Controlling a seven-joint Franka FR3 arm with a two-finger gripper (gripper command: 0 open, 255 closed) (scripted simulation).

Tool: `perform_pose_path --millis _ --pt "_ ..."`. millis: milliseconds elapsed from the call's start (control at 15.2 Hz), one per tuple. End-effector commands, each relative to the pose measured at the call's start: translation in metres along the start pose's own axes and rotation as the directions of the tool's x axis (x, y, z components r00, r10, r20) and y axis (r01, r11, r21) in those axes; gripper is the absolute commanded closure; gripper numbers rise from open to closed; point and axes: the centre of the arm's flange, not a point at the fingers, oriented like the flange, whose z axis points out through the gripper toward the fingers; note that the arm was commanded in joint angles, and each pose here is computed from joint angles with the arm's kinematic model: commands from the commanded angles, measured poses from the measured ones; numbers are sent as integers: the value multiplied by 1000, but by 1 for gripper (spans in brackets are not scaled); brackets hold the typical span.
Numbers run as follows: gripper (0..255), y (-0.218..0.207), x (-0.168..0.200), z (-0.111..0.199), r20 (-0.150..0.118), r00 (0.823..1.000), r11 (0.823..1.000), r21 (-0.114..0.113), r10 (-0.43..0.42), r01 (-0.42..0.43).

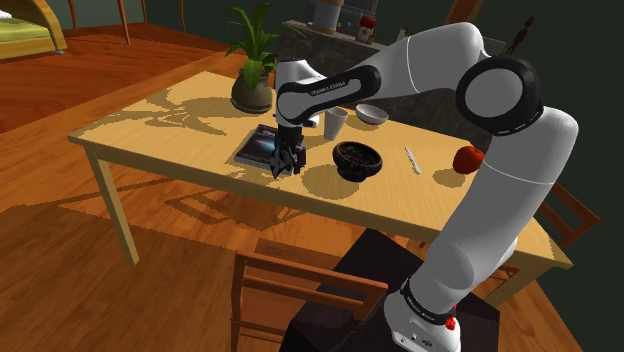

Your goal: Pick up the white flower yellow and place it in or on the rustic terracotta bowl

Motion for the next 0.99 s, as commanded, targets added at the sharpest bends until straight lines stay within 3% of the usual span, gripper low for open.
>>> perform_pose_path --millis 0,132,198,924 --pt "0 0 0 0 0 1000 1000 0 0 0" --pt "0 0 0 0 0 1000 1000 0 0 0" --pt "255 0 0 0 0 1000 1000 0 0 0" --pt "255 1 1 -10 0 1000 1000 0 0 0"
